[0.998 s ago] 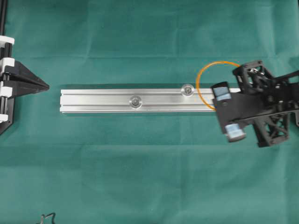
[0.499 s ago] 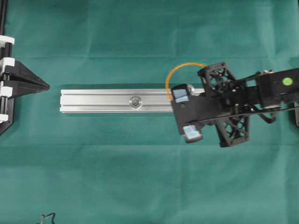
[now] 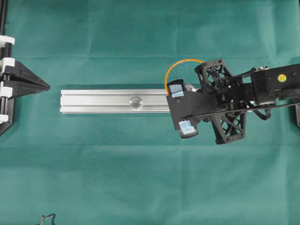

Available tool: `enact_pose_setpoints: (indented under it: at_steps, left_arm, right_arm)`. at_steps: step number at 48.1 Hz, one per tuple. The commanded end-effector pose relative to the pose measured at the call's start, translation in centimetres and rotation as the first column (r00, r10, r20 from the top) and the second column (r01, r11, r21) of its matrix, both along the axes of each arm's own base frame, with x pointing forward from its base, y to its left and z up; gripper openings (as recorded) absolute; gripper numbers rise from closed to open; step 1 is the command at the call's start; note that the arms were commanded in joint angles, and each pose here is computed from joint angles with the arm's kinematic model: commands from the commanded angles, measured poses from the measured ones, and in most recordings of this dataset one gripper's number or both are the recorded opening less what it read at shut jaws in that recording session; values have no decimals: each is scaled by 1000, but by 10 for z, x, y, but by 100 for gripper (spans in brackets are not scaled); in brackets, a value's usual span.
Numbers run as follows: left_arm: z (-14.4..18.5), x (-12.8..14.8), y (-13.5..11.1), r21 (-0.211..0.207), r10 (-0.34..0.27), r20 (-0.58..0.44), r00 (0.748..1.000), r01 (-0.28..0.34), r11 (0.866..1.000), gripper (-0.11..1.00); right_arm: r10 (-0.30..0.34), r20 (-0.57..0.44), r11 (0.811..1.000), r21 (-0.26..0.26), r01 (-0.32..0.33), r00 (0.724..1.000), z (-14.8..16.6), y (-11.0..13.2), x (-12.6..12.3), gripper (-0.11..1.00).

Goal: Hook the rubber onto the shaft.
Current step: 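Lift the band with the right gripper and carry it left along the rail, then raise the held band above the right metal peg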

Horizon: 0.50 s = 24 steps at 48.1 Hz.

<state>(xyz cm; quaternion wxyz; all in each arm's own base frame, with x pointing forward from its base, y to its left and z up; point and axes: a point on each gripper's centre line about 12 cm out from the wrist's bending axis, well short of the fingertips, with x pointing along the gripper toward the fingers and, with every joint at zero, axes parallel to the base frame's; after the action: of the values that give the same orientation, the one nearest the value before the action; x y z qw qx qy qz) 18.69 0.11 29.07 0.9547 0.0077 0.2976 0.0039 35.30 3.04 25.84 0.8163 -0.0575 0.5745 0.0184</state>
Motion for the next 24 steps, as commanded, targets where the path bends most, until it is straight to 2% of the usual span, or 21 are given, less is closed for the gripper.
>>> enact_pose_setpoints:
  at_steps: [1,15,24]
  left_arm:
    - [9,3,0,2,-1,26,1000,1,1000,0]
    - [9,3,0,2,-1,26,1000,1,1000,0]
    - [9,3,0,2,-1,26,1000,1,1000,0]
  right_arm:
    - [-1,40,1000,4,1,999,12,0,3,5]
    - [-1,23,1000,2,1,1000,6,0,1,5]
    - [1,27,1000,11,-1,1000,-9,1,1,5]
